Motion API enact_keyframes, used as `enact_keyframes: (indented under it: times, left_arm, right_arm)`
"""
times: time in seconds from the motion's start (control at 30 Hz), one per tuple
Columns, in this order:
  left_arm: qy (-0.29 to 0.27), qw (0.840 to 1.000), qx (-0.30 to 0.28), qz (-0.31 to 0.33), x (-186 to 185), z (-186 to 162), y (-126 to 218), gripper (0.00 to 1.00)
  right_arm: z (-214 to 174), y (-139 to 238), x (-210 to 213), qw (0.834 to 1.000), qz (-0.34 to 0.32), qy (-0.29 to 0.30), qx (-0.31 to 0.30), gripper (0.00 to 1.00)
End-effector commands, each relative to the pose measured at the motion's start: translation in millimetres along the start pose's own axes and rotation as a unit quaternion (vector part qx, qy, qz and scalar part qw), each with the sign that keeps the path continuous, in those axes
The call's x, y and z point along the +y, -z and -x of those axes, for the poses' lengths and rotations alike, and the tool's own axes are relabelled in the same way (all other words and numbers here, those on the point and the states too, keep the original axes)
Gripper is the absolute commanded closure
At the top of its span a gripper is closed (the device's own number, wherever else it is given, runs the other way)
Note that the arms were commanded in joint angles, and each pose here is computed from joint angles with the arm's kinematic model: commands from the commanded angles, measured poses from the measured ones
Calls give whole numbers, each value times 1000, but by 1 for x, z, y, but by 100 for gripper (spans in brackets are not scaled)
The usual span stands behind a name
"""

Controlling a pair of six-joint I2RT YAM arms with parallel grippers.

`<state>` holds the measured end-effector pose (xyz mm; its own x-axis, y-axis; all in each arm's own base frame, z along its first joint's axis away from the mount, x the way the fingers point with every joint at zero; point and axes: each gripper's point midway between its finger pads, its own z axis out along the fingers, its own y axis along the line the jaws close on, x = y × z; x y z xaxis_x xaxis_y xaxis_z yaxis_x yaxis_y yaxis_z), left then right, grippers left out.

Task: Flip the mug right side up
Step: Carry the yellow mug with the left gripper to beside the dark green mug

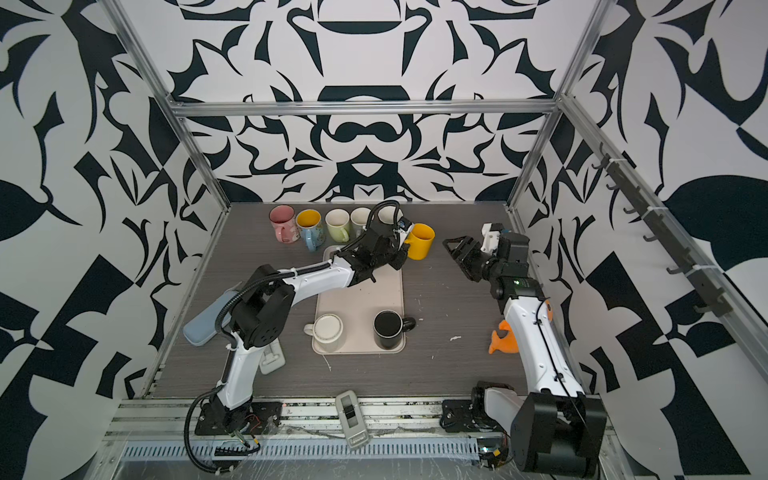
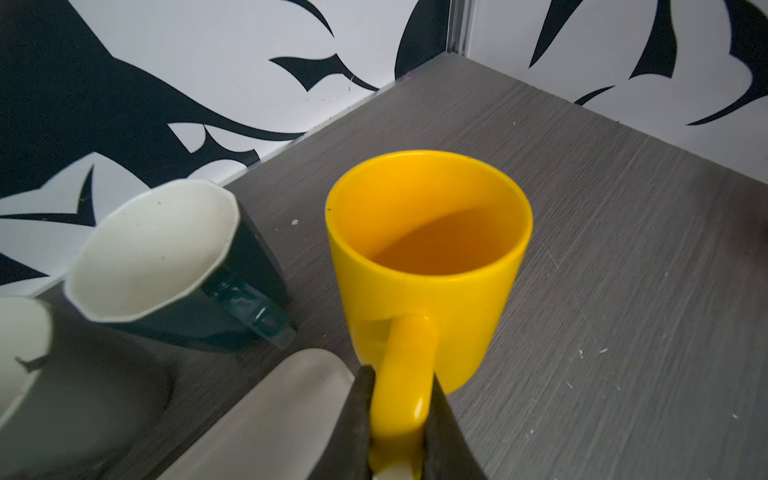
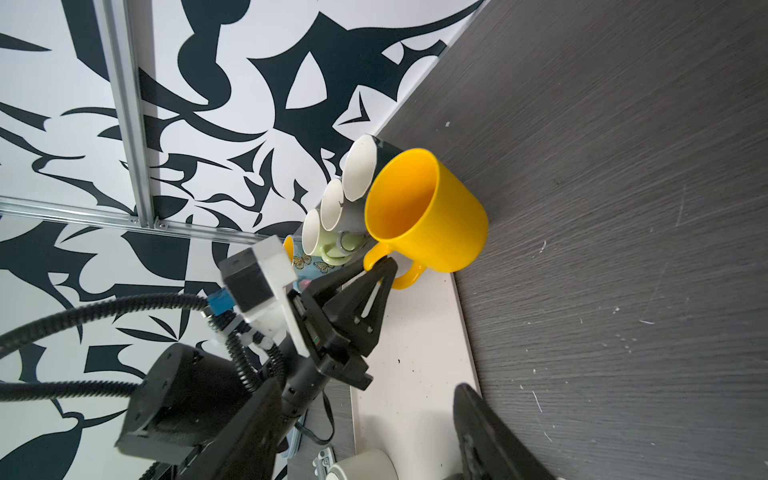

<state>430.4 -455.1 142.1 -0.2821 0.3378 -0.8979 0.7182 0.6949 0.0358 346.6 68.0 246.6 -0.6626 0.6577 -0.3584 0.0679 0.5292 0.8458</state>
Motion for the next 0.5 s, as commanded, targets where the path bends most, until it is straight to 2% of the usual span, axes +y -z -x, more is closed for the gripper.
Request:
enact_keyframes:
  times: [0.0,0.47]
  left_arm:
    - [13,994,-105,-3,-2,63,4,100]
    - [40,994,-99,11,2,43,-35,100]
  right_arm:
    - [3,5,9,1000,18,13,-9,31]
    - [3,7,6,1000,15,17,-10,31]
